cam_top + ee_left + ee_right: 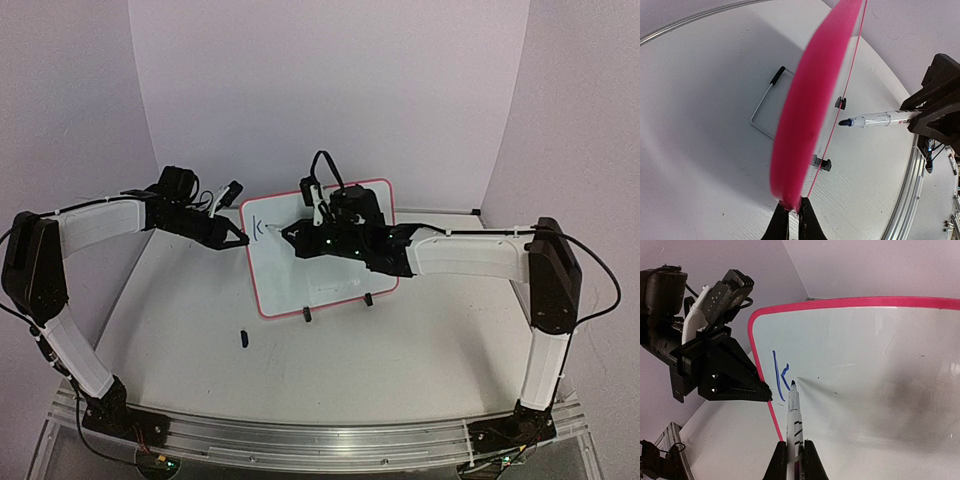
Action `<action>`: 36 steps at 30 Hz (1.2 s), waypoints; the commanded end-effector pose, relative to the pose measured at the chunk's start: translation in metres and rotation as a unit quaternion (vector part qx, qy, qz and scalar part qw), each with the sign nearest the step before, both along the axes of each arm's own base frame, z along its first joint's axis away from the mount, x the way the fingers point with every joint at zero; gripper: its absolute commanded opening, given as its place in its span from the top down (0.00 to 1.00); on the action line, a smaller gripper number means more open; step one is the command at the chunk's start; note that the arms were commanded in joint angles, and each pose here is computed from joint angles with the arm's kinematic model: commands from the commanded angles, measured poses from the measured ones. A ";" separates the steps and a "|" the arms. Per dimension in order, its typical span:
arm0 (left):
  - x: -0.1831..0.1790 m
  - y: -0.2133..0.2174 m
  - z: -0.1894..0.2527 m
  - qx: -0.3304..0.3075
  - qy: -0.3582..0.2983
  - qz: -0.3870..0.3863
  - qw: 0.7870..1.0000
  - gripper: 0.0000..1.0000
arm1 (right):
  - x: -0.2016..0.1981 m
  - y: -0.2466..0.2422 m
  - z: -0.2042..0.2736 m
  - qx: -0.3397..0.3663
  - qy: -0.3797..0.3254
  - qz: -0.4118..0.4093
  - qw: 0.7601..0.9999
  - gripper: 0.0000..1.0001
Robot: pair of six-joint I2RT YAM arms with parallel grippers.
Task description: Write a sentence on the whiteboard
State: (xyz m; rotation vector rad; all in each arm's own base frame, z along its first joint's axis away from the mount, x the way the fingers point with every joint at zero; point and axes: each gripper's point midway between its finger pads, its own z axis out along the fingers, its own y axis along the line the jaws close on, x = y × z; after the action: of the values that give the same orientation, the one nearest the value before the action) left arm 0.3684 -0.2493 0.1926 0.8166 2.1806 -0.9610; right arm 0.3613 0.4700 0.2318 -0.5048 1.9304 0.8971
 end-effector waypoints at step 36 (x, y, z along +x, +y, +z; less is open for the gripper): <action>-0.004 -0.006 -0.007 0.029 -0.009 -0.010 0.999 1.00 | 0.018 -0.023 0.023 0.005 -0.023 -0.051 0.998 1.00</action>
State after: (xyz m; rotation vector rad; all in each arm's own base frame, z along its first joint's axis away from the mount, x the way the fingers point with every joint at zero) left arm 0.3690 -0.2492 0.1919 0.8148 2.1833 -0.9518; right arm 0.3685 0.4638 0.2260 -0.4751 1.9464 0.8578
